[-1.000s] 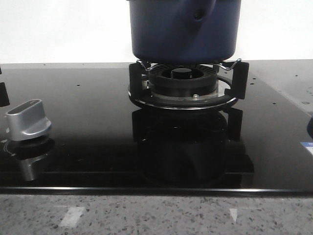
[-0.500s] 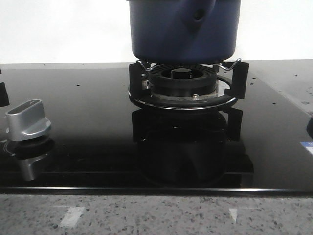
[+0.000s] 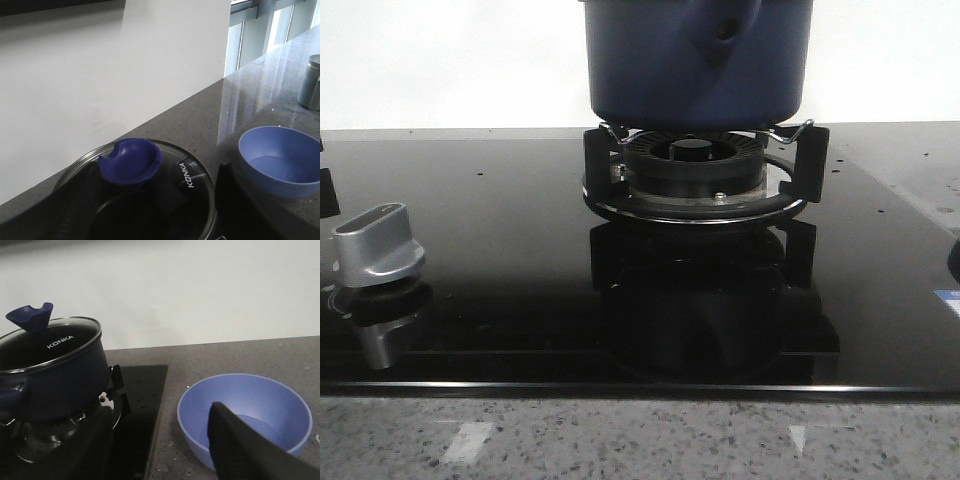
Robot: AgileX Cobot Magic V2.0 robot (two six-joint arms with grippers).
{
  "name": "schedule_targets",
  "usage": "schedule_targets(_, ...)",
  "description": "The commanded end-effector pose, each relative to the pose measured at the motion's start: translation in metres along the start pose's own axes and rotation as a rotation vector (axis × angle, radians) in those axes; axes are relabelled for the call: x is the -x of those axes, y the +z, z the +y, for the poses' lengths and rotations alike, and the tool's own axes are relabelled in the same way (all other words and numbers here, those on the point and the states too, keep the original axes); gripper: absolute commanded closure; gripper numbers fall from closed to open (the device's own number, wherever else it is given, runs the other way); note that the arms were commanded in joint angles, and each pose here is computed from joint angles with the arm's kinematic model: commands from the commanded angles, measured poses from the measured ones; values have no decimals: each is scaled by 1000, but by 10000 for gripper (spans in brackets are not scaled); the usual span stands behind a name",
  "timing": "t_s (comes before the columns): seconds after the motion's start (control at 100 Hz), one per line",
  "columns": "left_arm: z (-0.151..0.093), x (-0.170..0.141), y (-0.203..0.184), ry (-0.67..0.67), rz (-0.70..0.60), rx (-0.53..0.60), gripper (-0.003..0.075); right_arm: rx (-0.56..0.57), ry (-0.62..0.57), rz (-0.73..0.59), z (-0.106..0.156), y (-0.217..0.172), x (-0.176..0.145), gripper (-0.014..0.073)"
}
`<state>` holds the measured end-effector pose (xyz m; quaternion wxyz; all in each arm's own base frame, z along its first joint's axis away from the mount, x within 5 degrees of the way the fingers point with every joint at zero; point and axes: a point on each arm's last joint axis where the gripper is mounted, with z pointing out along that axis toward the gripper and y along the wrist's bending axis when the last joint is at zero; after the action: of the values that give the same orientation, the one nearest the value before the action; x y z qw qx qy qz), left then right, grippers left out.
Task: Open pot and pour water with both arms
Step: 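Lower the open left gripper around the blue lid knob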
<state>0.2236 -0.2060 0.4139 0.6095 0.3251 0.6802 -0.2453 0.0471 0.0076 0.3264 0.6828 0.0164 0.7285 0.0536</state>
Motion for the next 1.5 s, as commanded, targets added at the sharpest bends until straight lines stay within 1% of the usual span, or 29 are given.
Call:
schedule_targets(0.0, 5, 23, -12, 31, -101, 51, 300, -9, -9, -84, 0, 0, 16, 212)
schedule_targets(0.38, 5, 22, -12, 119, -88, 59, 300, -9, -9, -84, 0, 0, 16, 212)
schedule_targets(0.62, 3, 15, -12, 235, -25, 44, 300, -9, -9, -84, 0, 0, 16, 212)
schedule_targets(0.65, 4, 13, -12, 225, -12, 46, 300, -9, -9, -84, 0, 0, 16, 212)
schedule_targets(0.66, 4, 13, -12, 200, -10, 48, 300, -9, -9, -84, 0, 0, 16, 212)
schedule_targets(0.67, 4, 13, -12, 212, -6, 54, 300, -9, -9, -84, 0, 0, 16, 212)
schedule_targets(0.69, 5, 13, -12, 171, -3, 61, 300, -9, -9, -84, 0, 0, 16, 212)
schedule_targets(0.7, 6, 12, -12, 187, 1, 68, 300, -9, -9, -84, 0, 0, 16, 212)
schedule_targets(0.71, 6, 13, -12, 148, 0, 73, 300, -9, -9, -84, 0, 0, 16, 212)
schedule_targets(0.72, 7, 12, -12, 166, 4, 82, 300, -9, -9, -84, 0, 0, 16, 212)
schedule_targets(0.73, 8, 12, -12, 127, 4, 86, 300, -9, -9, -84, 0, 0, 16, 212)
schedule_targets(0.74, 9, 12, -13, 143, 8, 97, 300, -9, -9, -84, 0, 0, 16, 212)
schedule_targets(0.75, 9, 12, -13, 103, 7, 102, 300, -9, -9, -84, 0, 0, 16, 212)
schedule_targets(0.77, 12, 12, -13, 108, 8, 119, 300, -9, -9, -84, 0, 0, 16, 212)
schedule_targets(0.78, 13, 12, -13, 70, 7, 126, 300, -9, -9, -84, 0, 0, 16, 212)
schedule_targets(0.79, 14, 12, -13, 79, 3, 133, 300, -9, -9, -84, 0, 0, 16, 212)
schedule_targets(0.8, 15, 12, -13, 45, -1, 140, 300, -9, -9, -84, 0, 0, 16, 212)
schedule_targets(0.81, 15, 13, -13, 51, -8, 144, 300, -9, -9, -84, 0, 0, 16, 212)
schedule_targets(0.82, 16, 13, -14, 24, -13, 148, 300, -9, -9, -84, 0, 0, 16, 212)
schedule_targets(0.88, 17, 17, -14, -23, -57, 155, 300, -9, -9, -84, 0, 0, 16, 212)
schedule_targets(1.0, 9, 23, -13, -58, -126, 120, 300, -9, -9, -84, 0, 0, 16, 212)
schedule_targets(1.13, 1, 23, -10, -63, -137, 91, 300, -9, -9, -84, 0, 0, 16, 212)
schedule_targets(1.41, -16, 20, -6, 24, -141, 39, 299, -9, -9, -84, 0, 0, 16, 212)
schedule_targets(1.49, -17, 16, -5, 27, -149, 35, 298, -9, -9, -84, 0, 0, 16, 212)
